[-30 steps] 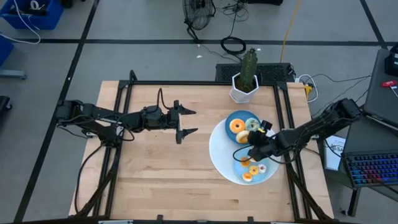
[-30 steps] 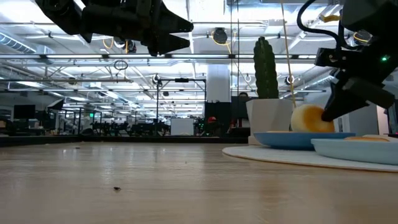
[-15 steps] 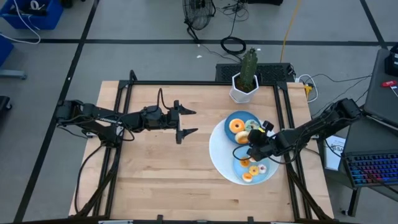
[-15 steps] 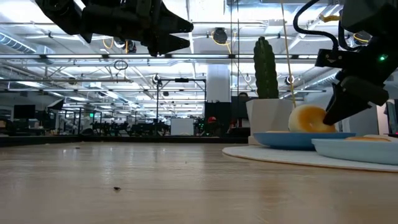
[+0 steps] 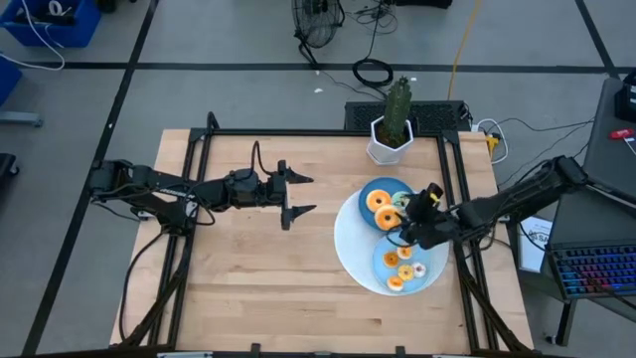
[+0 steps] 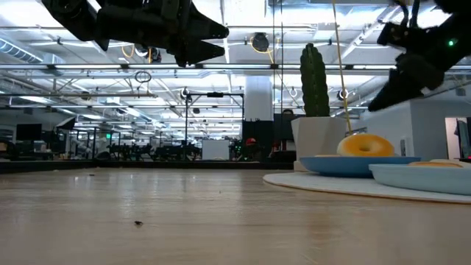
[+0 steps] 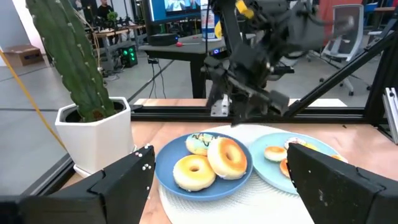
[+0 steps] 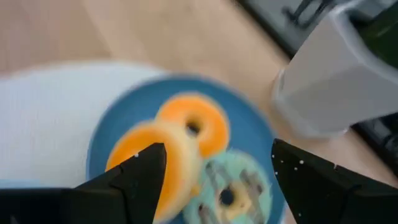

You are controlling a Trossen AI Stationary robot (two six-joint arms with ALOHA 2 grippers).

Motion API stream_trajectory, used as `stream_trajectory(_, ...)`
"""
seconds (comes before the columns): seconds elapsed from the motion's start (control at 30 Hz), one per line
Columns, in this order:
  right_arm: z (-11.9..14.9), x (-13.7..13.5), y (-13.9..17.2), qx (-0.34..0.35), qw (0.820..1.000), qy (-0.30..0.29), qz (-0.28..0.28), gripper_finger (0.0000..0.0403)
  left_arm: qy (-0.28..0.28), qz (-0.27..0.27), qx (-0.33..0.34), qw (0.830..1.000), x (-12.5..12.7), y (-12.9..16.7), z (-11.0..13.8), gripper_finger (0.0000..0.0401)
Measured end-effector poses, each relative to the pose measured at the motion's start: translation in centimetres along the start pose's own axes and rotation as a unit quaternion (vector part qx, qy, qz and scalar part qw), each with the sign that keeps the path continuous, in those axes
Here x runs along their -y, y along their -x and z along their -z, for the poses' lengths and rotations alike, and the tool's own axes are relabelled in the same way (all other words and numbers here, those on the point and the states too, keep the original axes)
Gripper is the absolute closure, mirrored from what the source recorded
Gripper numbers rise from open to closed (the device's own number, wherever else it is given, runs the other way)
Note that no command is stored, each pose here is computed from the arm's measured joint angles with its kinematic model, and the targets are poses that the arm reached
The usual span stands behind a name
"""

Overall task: Pick & Place donuts
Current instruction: Return to Home Position

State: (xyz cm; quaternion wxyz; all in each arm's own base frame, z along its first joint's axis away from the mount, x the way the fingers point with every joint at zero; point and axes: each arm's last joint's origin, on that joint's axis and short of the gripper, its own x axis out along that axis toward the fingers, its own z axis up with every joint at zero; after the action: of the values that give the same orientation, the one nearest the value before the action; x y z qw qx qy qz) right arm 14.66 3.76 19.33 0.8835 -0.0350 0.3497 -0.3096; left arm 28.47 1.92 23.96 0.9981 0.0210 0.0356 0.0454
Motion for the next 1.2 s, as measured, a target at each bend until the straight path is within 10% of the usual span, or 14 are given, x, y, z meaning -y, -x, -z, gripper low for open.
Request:
stream_trajectory(0.57, -2.1, 4.3, 4.1, 0.163, 0.985, -0.034, -0.054, 0.0135, 0.001, -0.064, -0.128, 0.990, -1.4, 7.0, -2.1, 0.0045)
stream_trajectory(1.2, -0.2, 7.1, 5.4, 0.220, 0.965, -0.087, -0.117, 0.0139, 0.059, -0.030, 0.010, 0.998, -1.5, 15.8, 5.2, 0.0045)
